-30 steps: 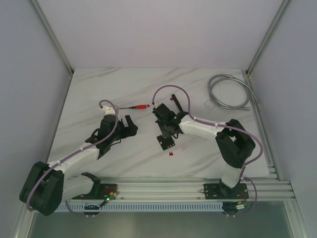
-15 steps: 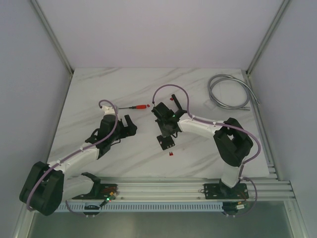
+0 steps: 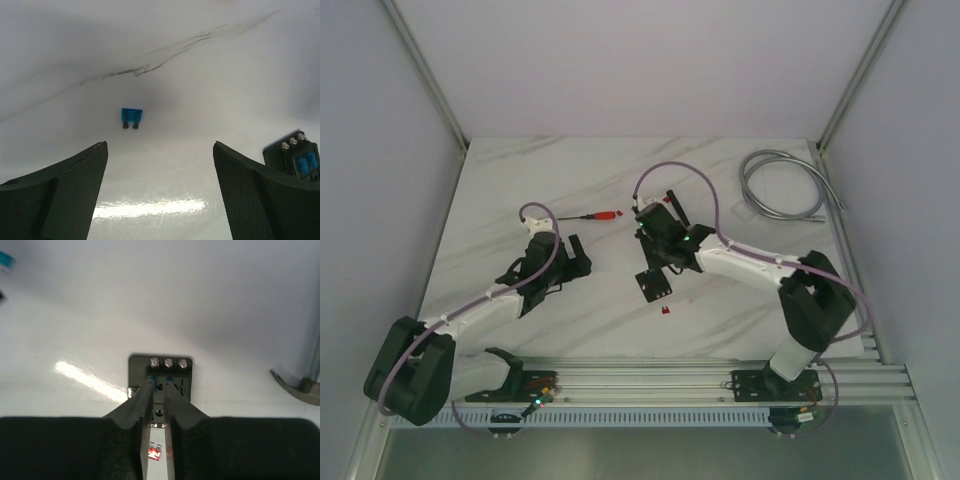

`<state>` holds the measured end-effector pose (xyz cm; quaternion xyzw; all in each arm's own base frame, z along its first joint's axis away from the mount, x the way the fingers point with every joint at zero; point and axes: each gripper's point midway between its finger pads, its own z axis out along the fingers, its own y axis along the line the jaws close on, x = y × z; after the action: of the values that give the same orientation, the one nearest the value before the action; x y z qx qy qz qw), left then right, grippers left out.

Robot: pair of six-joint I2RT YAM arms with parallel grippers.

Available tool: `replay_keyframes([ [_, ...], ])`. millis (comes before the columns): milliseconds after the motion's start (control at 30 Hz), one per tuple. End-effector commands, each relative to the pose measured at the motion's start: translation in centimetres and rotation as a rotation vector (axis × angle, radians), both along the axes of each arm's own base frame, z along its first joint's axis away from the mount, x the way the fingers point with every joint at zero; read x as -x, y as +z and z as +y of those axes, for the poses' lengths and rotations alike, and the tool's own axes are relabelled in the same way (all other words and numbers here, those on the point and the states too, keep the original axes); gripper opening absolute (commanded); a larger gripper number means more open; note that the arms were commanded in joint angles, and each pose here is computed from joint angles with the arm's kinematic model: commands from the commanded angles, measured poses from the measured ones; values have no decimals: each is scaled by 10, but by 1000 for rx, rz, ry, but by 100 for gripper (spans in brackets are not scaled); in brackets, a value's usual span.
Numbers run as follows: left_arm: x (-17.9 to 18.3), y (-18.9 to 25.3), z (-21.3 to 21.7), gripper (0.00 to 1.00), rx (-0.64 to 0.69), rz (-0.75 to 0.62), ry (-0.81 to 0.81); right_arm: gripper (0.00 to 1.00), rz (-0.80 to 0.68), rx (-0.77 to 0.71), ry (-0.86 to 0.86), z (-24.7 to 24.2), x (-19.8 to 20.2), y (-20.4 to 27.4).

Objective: Snap on the fuse box
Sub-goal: Install the fuse at the fuse box base, then move the fuse to the center of the board.

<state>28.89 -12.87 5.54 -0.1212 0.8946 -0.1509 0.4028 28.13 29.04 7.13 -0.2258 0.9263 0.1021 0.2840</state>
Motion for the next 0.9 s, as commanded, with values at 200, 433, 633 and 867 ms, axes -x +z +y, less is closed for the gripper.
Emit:
replay_keyframes([
  [200, -21, -2, 21, 82, -119, 52, 136, 52, -300, -151, -122, -19, -24, 54],
  [433, -28, -22, 29, 61, -223, 150, 165, 72, -347, -199, -167, -41, -20, 47],
  [633, -30, -31, 31, 58, -271, 198, 155, 87, -364, -223, -189, -56, -18, 43],
  [867, -26, -44, 25, 49, -282, 260, 121, 90, -353, -227, -192, -60, -18, 37],
])
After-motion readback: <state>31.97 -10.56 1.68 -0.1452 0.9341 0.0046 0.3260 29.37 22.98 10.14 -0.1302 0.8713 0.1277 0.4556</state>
